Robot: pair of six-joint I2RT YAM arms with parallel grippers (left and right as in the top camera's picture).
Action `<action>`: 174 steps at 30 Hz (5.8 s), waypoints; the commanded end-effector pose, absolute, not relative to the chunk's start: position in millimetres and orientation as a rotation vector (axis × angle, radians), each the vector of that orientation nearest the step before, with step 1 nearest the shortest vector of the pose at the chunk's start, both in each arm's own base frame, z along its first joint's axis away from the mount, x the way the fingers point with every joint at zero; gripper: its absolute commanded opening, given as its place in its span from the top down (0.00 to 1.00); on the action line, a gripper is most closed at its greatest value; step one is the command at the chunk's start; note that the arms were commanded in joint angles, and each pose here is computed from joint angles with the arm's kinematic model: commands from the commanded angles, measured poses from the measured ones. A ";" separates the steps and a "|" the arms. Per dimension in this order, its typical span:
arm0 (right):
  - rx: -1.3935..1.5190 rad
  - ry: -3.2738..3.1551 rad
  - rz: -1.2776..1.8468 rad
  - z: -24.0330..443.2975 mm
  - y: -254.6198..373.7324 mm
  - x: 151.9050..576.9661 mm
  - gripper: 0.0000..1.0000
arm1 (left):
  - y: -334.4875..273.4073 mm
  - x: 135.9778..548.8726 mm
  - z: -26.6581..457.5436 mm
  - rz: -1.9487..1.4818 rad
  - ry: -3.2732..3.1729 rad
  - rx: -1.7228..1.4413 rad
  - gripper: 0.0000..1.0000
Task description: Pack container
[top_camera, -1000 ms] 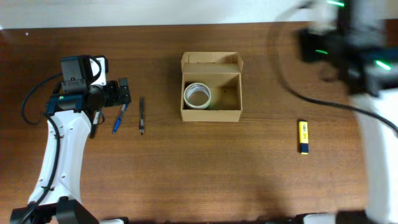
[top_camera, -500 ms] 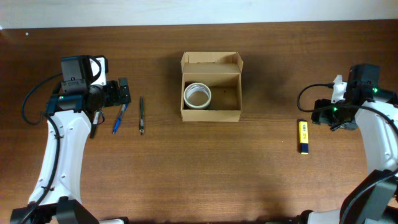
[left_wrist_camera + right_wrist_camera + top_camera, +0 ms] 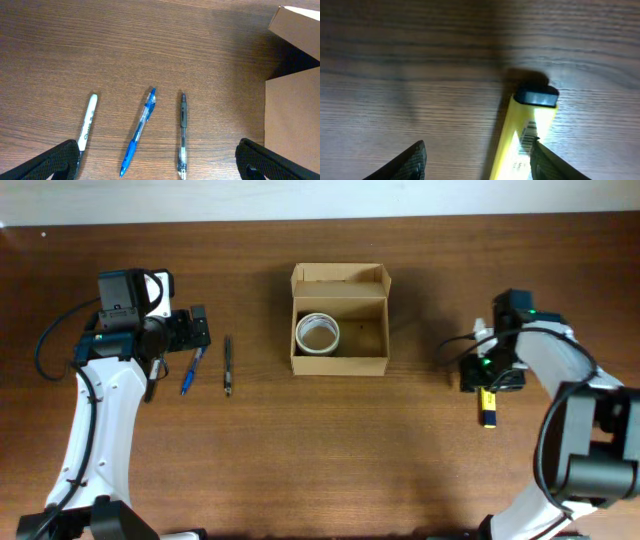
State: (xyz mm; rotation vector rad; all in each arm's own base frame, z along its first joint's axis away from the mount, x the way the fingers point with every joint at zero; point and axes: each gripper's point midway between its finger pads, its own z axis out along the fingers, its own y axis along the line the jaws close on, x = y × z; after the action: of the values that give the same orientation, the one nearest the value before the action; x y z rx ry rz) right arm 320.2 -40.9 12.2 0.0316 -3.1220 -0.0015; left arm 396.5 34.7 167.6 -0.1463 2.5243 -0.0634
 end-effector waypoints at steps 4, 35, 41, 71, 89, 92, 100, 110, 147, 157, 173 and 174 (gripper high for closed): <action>0.048 -3.103 0.057 8.2 -47.2 317.5 0.35 | 34.4 400.6 172.3 -0.072 2.511 -0.124 0.00; -0.130 -3.069 0.066 -4.9 -62.8 300.1 0.35 | 34.4 400.6 172.3 -0.072 2.511 -0.124 0.01; -0.174 -3.052 0.043 -16.0 -58.5 289.6 0.44 | 34.4 400.6 172.3 -0.072 2.511 -0.124 0.01; 0.504 -3.486 -0.182 225.8 47.1 417.5 0.84 | 34.5 400.6 172.3 -0.072 2.511 -0.124 0.01; 2.253 -2.615 0.211 178.3 252.6 383.5 0.96 | 34.4 400.6 172.3 -0.072 2.511 -0.124 0.00; 2.270 -2.568 0.257 156.9 252.4 398.8 0.96 | 34.5 400.6 172.3 -0.072 2.511 -0.124 0.00; 2.219 -2.549 0.153 117.0 255.6 407.1 0.96 | 34.4 400.6 172.3 -0.072 2.511 -0.124 0.01; 1.986 -3.121 0.403 262.1 216.8 413.3 0.78 | 34.4 400.6 172.3 -0.072 2.511 -0.124 0.00; -0.924 -3.182 -0.096 159.1 -139.6 331.2 0.01 | 71.4 352.7 145.8 0.087 2.755 -0.129 0.01; -0.920 -3.173 -0.119 149.7 -136.9 330.5 0.01 | 143.4 365.1 81.8 0.072 2.947 -0.271 0.11; -0.919 -3.172 -0.122 149.7 -136.5 330.4 0.01 | 150.3 390.2 20.5 0.076 3.037 0.035 0.26; -0.919 -3.172 -0.122 149.7 -136.5 330.4 0.01 | 151.2 389.9 18.2 0.098 3.045 0.040 0.31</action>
State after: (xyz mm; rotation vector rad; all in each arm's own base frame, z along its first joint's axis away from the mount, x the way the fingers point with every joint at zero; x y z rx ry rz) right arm 330.4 -139.6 150.2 -0.9137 -3.1735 -0.0947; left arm 384.7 150.3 24.7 -0.0129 3.0357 0.0643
